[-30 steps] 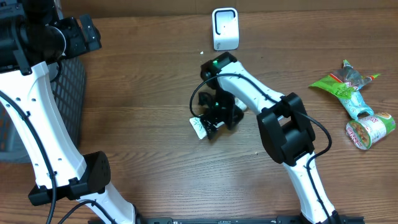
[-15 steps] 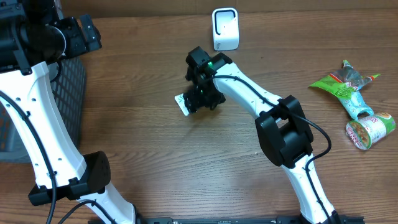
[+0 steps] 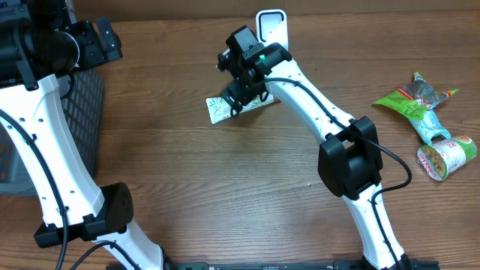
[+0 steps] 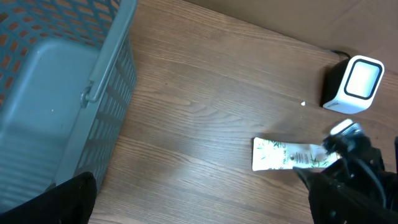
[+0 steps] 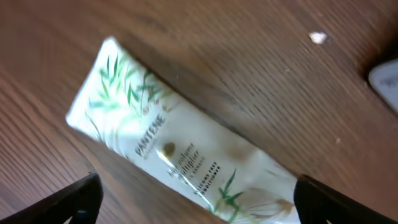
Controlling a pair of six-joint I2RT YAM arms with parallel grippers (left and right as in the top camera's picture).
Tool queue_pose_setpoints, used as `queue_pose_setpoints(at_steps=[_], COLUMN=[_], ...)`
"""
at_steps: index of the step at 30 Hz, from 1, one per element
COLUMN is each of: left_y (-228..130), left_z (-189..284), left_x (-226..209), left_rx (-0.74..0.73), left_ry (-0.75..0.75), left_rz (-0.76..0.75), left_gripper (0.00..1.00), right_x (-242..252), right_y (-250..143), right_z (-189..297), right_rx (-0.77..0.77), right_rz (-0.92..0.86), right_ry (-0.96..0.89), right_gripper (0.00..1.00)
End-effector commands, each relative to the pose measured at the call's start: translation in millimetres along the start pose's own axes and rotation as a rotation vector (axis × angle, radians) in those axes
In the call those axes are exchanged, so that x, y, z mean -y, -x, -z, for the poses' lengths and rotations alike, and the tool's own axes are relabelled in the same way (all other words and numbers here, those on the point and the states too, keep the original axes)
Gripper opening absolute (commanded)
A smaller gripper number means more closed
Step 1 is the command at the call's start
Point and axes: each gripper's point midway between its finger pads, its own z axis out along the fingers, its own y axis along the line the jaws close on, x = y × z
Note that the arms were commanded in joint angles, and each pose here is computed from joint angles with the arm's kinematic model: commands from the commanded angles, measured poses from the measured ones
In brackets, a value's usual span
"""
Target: Scan the item barcode
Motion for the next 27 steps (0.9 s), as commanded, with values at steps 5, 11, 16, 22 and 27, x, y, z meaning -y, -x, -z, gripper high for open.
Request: queue_pose_setpoints(at_steps=[5, 11, 16, 22, 27], left_y=[0.9, 0.9, 0.9, 0.9, 0.9], left_z=[0.0, 0.0, 0.0, 0.0, 0.0], left_x=[-2.5, -2.5, -2.5, -2.5, -2.5], left_rx=[0.004, 0.004, 0.004, 0.004, 0.004], left_ry=[0.011, 0.011, 0.011, 0.011, 0.011], left_rz=[0.015, 0.015, 0.015, 0.015, 0.015], left_gripper=[1.00, 1.00, 1.00, 1.00, 1.00], right_x=[15.8, 54.9, 50.1, 6.3, 8.1], right_y=[-42.8, -69.9, -83.8, -97.0, -101.9], right_z=[-31.3, -42.0, -33.7, -18.5, -15.3], right_rx=[-0.072, -0.088, -0.156, -0.239, -0.300], right_rz=[0.377, 0.292, 0.083, -0.024, 0.023], right_ry=[0.065, 0.057, 0.079, 0.241, 0.154], right_gripper=[1.00, 0.89, 0.82, 0.79, 0.81])
